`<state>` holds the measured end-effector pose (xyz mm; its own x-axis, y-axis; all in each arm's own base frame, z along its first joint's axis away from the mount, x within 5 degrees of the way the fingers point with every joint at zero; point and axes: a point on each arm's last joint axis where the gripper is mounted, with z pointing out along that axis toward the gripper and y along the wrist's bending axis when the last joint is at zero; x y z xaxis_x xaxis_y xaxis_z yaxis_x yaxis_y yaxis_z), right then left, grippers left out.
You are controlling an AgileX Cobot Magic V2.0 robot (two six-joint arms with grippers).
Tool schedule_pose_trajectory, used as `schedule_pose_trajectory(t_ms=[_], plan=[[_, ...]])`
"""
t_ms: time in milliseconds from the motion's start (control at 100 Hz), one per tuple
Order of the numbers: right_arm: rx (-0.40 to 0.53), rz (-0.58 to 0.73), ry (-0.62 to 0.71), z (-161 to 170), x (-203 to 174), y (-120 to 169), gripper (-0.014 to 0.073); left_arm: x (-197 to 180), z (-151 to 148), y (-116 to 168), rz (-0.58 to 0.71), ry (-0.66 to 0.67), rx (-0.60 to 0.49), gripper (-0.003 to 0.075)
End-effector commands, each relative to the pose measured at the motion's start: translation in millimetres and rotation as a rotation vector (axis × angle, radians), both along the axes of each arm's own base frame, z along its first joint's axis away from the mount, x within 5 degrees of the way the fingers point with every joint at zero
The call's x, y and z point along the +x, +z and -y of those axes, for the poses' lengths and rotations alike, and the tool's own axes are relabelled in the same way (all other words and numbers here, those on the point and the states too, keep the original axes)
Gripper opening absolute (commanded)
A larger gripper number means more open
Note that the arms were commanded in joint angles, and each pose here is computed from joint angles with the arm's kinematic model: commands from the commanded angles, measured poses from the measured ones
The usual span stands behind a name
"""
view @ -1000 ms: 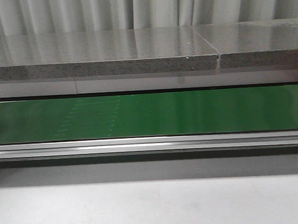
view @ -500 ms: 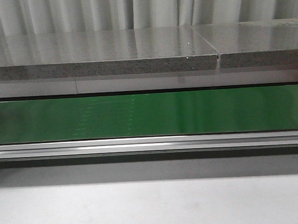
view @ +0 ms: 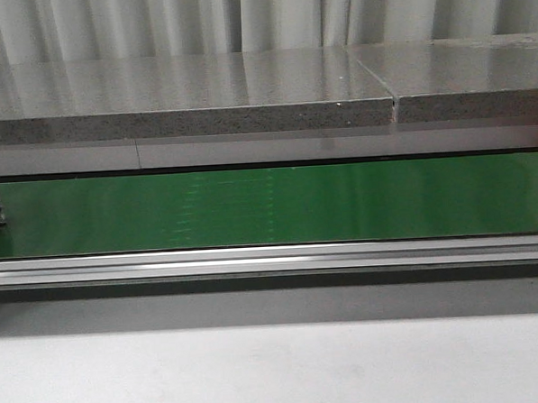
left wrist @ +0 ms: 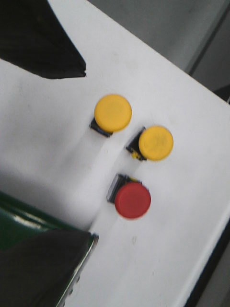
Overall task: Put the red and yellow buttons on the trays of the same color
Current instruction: 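Move the left gripper down onto a yellow push button and grasp it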
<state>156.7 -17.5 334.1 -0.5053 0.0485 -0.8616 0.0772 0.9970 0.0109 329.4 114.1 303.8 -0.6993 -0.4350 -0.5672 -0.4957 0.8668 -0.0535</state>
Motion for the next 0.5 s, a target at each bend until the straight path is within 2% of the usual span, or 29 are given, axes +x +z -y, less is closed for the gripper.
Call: schedule_pose_trajectory(t_ms=[0, 120, 490], plan=[[-0.028, 0.098, -0.003, 0.9, 1.2, 17.3, -0.0068, -0.5, -15.0, 13.1, 0.074, 0.043, 0.012, 0.063], [-0.028, 0.098, -0.003, 0.9, 1.2, 17.3, -0.0068, 5.5, -30.5, -6.3, 0.049, 0.09, -0.032, 0.063], [-0.028, 0.098, -0.003, 0.9, 1.2, 17.3, -0.0068, 30.9, -41.9, -47.8, 0.027, 0.08, -0.026, 0.063]])
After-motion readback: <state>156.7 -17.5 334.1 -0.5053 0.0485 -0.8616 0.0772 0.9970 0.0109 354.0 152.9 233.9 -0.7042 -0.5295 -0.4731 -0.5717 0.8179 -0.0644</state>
